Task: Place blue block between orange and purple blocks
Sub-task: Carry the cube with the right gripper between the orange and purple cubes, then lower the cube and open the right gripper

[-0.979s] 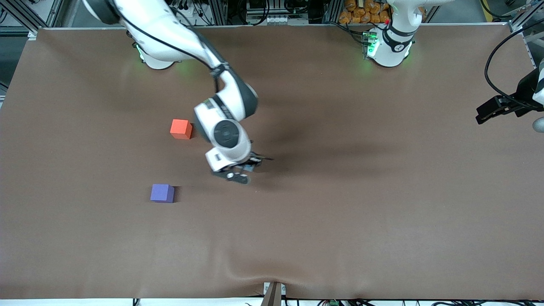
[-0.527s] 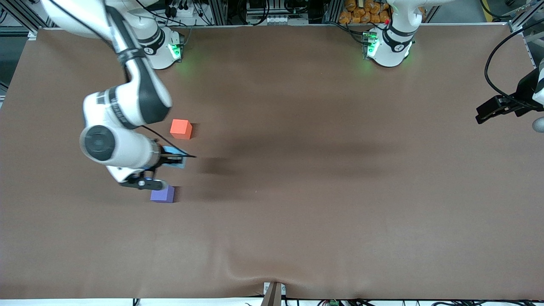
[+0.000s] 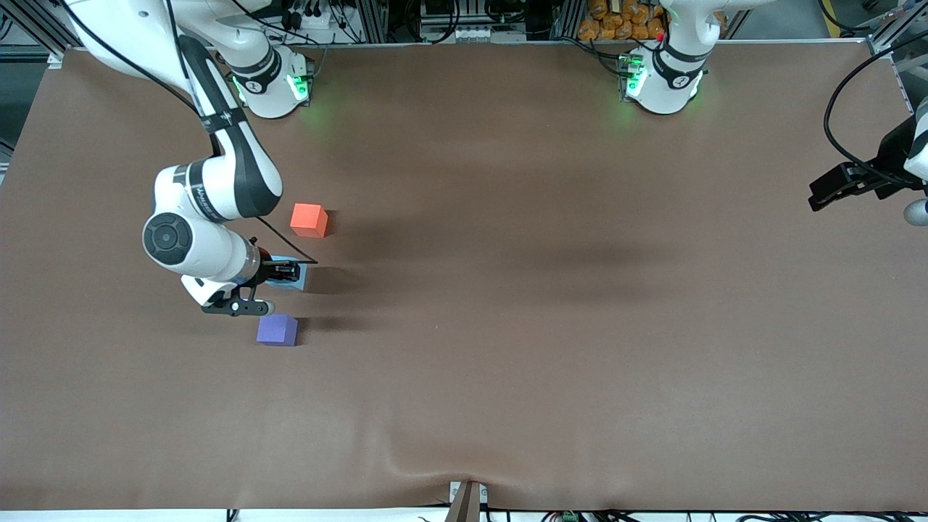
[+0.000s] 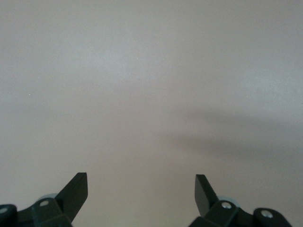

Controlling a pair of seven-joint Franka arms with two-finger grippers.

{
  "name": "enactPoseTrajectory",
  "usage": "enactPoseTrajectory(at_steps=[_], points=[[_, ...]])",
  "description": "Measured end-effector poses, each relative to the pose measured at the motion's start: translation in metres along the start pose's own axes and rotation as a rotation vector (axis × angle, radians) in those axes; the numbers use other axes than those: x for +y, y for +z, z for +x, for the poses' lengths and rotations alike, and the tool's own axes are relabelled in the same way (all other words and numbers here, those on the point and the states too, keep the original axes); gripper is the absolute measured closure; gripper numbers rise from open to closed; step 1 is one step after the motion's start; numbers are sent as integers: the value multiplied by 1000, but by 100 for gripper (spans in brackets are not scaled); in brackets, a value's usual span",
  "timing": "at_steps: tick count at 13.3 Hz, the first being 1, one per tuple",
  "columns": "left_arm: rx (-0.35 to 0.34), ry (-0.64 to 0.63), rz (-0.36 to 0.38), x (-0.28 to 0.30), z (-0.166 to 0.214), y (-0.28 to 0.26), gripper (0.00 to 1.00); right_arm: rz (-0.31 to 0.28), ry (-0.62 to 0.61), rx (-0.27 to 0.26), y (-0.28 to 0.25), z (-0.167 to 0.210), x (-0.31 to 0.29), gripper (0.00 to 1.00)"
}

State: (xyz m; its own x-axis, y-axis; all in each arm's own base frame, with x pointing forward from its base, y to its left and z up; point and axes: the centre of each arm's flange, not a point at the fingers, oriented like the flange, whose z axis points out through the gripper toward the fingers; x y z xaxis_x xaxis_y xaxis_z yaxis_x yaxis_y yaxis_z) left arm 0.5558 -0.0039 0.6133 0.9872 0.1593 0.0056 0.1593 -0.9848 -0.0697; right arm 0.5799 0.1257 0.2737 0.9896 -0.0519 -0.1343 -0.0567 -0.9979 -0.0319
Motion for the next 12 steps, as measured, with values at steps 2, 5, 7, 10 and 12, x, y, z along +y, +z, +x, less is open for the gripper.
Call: enactPoseTrajectory(at_steps=[2, 5, 7, 10, 12], points=[[0, 0, 0, 0, 0, 0, 0, 0, 2, 10, 17, -7, 4, 48], [0, 0, 0, 0, 0, 0, 0, -1, 3, 9, 23, -11, 5, 48], [0, 0, 0, 0, 0, 0, 0, 0, 4, 18, 28, -12, 6, 48], [0, -1, 0, 0, 0, 0, 0, -3, 14, 11, 39, -18, 13, 48], [0, -1, 0, -1, 0, 0, 0, -3, 20, 12, 44, -21, 17, 48]])
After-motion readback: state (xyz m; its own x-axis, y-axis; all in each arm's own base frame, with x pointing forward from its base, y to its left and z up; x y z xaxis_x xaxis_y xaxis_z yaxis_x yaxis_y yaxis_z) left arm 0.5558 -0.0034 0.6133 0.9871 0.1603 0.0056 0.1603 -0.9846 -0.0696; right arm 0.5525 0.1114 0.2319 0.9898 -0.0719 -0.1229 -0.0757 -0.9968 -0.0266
